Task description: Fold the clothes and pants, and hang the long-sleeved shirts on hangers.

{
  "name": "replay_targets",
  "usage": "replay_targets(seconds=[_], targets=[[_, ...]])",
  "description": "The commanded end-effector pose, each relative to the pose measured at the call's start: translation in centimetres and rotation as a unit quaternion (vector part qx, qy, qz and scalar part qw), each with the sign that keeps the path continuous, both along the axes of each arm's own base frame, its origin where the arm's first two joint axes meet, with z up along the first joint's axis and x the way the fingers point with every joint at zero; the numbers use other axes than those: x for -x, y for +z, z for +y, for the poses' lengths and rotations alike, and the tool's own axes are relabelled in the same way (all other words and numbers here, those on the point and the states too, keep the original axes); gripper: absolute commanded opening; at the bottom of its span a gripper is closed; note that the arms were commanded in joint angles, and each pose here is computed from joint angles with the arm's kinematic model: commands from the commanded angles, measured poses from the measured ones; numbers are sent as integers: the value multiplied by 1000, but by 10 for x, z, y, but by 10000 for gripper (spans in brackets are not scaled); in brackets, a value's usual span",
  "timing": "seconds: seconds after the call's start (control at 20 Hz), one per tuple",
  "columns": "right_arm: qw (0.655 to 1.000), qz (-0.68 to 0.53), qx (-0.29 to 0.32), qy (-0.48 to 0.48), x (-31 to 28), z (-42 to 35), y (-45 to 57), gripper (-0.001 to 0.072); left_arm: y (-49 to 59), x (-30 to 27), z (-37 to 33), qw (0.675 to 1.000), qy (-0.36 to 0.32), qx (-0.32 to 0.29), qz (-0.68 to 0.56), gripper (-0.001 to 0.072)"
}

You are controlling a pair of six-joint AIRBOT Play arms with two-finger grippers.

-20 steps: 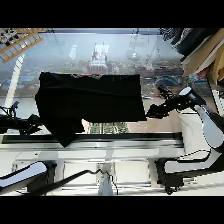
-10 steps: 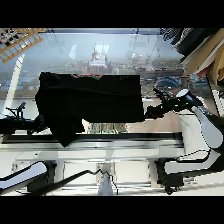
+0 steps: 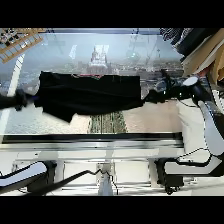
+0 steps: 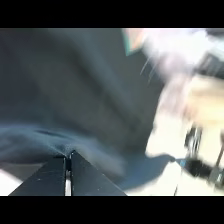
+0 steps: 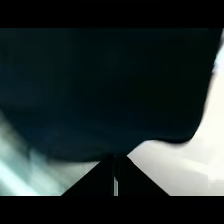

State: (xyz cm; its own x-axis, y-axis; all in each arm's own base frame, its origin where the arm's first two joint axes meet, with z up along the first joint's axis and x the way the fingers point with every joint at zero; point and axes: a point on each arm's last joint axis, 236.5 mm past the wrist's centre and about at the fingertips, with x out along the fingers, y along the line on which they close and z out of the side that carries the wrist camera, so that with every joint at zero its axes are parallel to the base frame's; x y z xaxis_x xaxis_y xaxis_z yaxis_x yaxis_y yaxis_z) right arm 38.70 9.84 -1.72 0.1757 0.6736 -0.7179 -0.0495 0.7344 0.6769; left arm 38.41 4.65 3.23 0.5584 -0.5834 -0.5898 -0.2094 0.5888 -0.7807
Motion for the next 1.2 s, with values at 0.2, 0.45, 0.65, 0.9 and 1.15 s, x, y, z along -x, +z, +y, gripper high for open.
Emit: replay_targets(seconds=[0.2, 0.45, 0.65, 0.9, 1.15], targets=[[988, -68, 15, -139, -134, -14, 1, 7, 24, -160, 9, 994, 91, 25, -61, 5], [990, -110, 34, -77, -162, 19, -18, 291, -50, -179, -15, 996, 73, 53, 4, 10], [993, -46, 85, -66, -135, -12, -39, 459, -53, -175, 5, 995, 85, 57, 8, 424], [997, 22, 57, -42, -97, -8, -63, 461, -29, -160, 27, 995, 76, 60, -6, 424], [997, 47, 39, -37, -92, 5, -84, 460, -20, -134, -3, 998, -23, 59, -17, 402]])
